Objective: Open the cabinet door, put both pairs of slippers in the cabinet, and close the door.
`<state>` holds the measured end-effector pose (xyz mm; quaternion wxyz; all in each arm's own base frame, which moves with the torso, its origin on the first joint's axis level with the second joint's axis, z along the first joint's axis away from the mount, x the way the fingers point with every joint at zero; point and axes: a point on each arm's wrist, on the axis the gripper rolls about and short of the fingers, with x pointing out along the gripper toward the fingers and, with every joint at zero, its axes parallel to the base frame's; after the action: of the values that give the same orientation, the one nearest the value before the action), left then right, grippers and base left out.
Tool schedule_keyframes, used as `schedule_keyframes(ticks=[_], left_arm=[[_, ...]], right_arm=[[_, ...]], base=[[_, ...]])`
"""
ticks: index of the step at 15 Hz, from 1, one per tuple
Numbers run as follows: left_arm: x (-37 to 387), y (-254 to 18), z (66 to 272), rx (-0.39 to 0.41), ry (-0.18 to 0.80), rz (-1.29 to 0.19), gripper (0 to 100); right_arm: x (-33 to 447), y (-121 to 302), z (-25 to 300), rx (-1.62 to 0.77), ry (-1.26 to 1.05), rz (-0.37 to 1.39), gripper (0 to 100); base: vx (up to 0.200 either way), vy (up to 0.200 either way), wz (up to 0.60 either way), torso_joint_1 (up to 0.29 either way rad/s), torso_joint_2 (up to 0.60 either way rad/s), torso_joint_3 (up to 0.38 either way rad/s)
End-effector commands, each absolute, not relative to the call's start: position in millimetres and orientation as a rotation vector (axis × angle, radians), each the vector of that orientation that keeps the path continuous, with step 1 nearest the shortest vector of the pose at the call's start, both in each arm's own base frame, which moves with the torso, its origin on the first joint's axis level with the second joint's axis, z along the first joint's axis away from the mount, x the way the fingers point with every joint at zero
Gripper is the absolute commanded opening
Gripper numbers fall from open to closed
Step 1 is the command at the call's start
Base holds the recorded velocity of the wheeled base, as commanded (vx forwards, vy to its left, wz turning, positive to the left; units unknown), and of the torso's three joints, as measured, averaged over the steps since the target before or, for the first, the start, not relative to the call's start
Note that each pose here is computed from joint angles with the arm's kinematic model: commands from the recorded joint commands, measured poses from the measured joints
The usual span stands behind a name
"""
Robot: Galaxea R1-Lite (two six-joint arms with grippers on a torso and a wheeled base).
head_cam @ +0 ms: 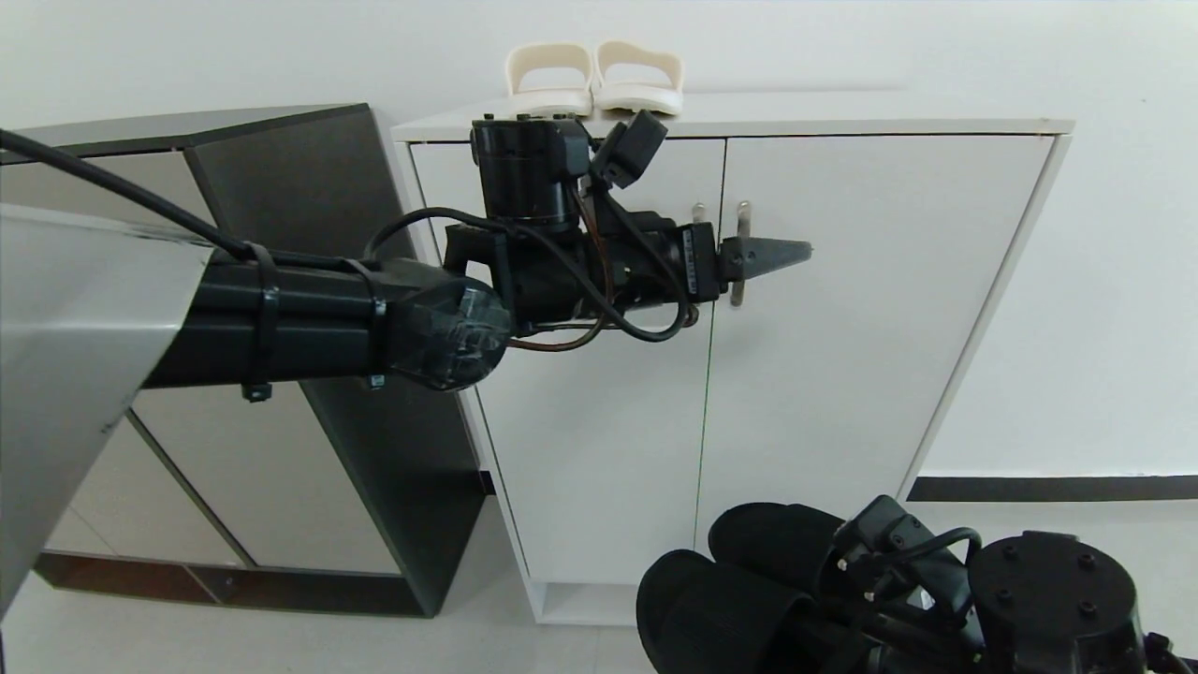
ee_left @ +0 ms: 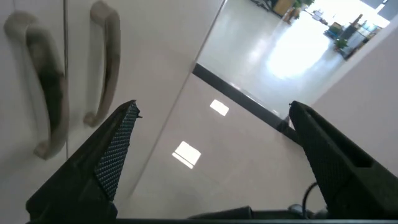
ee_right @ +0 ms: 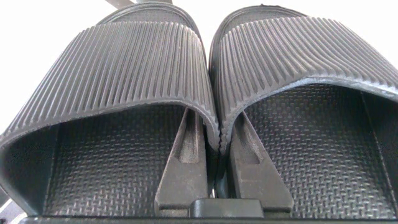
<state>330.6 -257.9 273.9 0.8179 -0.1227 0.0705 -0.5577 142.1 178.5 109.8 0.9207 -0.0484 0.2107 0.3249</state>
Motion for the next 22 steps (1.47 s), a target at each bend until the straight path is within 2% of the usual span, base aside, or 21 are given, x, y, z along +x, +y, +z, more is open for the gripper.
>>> schedule_keyframes(ticks=[1,6,18,19,22], left_arm=[[334.7,-266.6,272.8,-0.253,0.133,-1.176,100],[343.8,-269.8,272.6,-0.259,0.106,-1.098,100],[348.7,-283.9,267.1,-0.249,0.122,-1.115,100],[348.5,-284.6,268.1,-0.249,0.119,-1.117,0],[346.9,-286.0,267.1,-0.250,0.123,-1.123,0]], right_arm=[[142.2,178.6,109.7,-0.099,0.433,0.668,0],[142.0,178.4,109.4,-0.100,0.435,0.668,0],[142.2,178.7,108.7,-0.102,0.437,0.667,0],[141.8,178.7,109.0,-0.101,0.436,0.669,0],[140.8,177.8,107.4,-0.104,0.445,0.678,0]], base=[[0.000,0.000,0.00,0.000,0.00,0.000],[0.000,0.000,0.00,0.000,0.00,0.000],[0.000,0.000,0.00,0.000,0.00,0.000],[0.000,0.000,0.00,0.000,0.00,0.000],[0.000,0.000,0.00,0.000,0.00,0.000]])
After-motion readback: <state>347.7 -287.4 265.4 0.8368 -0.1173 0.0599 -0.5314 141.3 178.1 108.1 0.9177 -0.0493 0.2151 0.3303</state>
